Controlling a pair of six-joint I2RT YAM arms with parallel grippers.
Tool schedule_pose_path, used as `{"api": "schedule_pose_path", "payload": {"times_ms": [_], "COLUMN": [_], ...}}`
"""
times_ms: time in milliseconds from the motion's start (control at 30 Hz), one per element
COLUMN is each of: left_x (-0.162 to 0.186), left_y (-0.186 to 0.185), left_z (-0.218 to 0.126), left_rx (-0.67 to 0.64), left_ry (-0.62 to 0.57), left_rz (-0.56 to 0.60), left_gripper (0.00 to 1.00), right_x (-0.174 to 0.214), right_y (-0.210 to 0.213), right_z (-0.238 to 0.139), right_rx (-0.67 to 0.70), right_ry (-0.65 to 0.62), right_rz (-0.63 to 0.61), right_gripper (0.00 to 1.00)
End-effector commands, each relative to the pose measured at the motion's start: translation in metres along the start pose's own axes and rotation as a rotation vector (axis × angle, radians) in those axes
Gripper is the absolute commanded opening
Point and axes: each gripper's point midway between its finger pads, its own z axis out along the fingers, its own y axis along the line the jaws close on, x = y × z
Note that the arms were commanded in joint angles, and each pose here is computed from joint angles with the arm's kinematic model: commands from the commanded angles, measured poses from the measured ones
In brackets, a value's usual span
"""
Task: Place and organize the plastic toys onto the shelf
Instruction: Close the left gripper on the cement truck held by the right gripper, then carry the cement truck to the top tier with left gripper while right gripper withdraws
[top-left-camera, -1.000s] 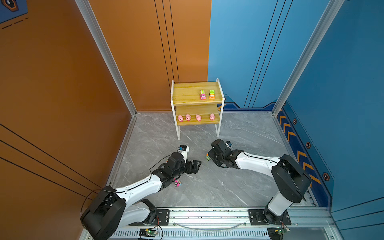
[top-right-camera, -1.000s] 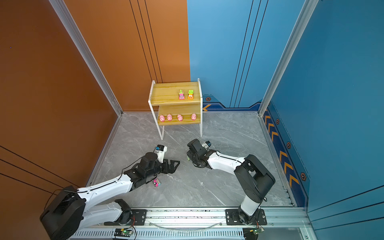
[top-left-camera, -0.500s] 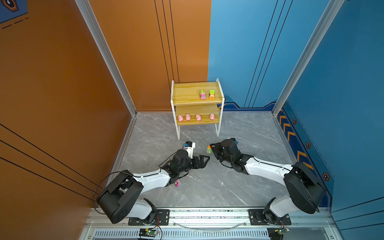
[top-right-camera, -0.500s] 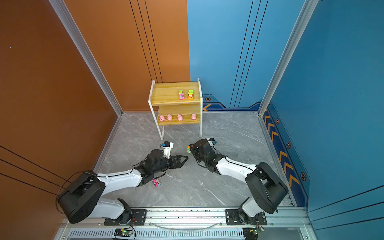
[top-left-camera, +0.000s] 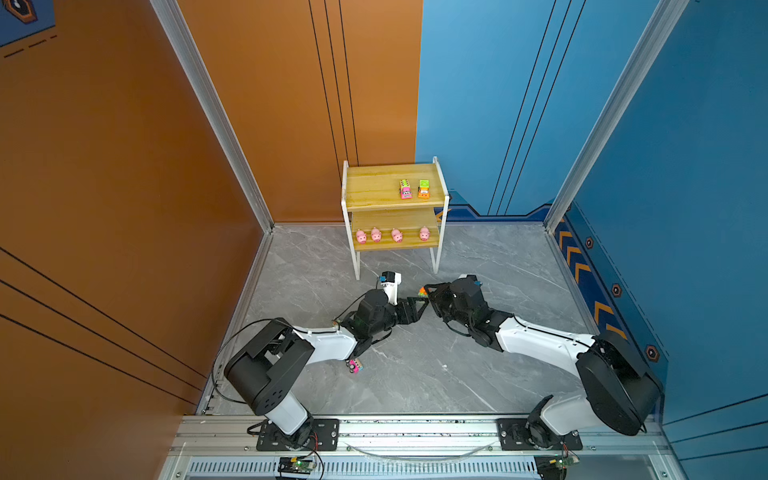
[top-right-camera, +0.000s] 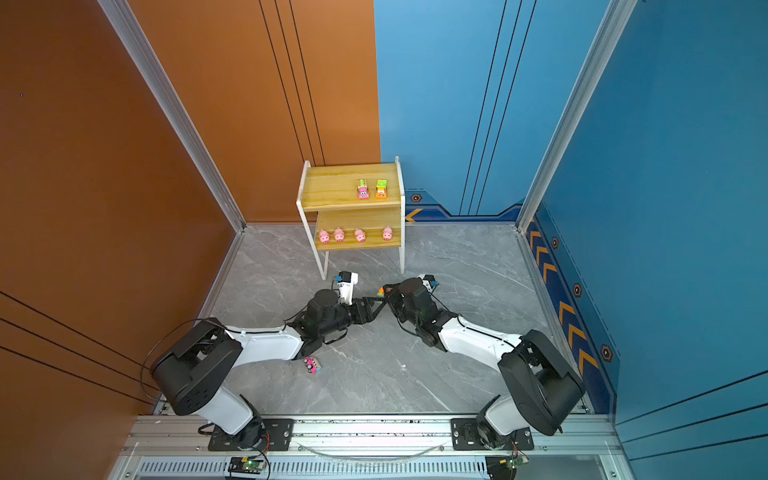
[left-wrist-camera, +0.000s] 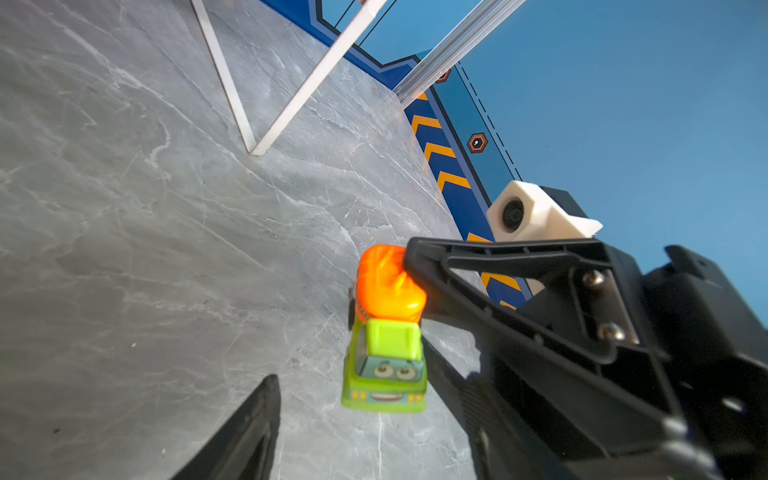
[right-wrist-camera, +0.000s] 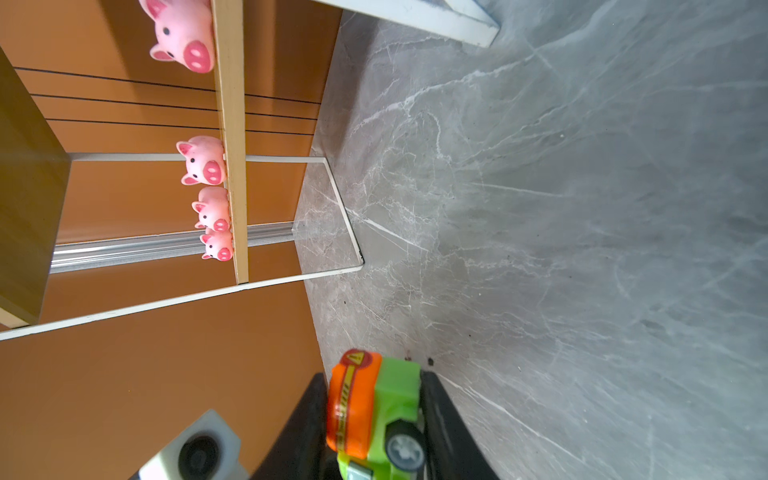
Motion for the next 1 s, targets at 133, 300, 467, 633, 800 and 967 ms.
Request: {"api": "schedule_pose_path", "payload": {"times_ms": [133,300,467,633,800,967], "left_x": [-0.014,-0.013,-0.015,-0.019,-0.021,-0.026], "left_y": [-0.012,-0.015,-0.016,-0.020,-0.019,-0.019], "left_z": [0.018,0.023,0.022,0.015,0.004,-0.006], "left_rx": [0.028,0.038,0.038,0.037,0.016,-0.027], "left_ry": [-0.037,-0.028,-0.037,-0.057,-0.082,-0.089], "left_rz": [0.082,0.078,0.086,0.121,0.166,0.200], "left_gripper": [0.51,0.42,0.36,0.35,0.34,0.34], "right_x": [0.001,0.001,0.001,0.001,-0.003,-0.019], "right_y": [-0.001,0.000,-0.002,-0.002,0.000,0.003], "right_z": [-0.006,-0.006,-0.007,-0.010,-0.021,-0.046], "right_rx": [-0.017,-0.022,-0.017,-0.025,-0.020,-0.010], "right_ry": [-0.001,-0.003,-0.009,-0.015,-0.028,-0.080], "right_rz": [0.018,0.020,0.005,-0.033,-0.134,-0.274], "right_gripper": [0.36,0.36,0.37,0.42,0.53,0.65]}}
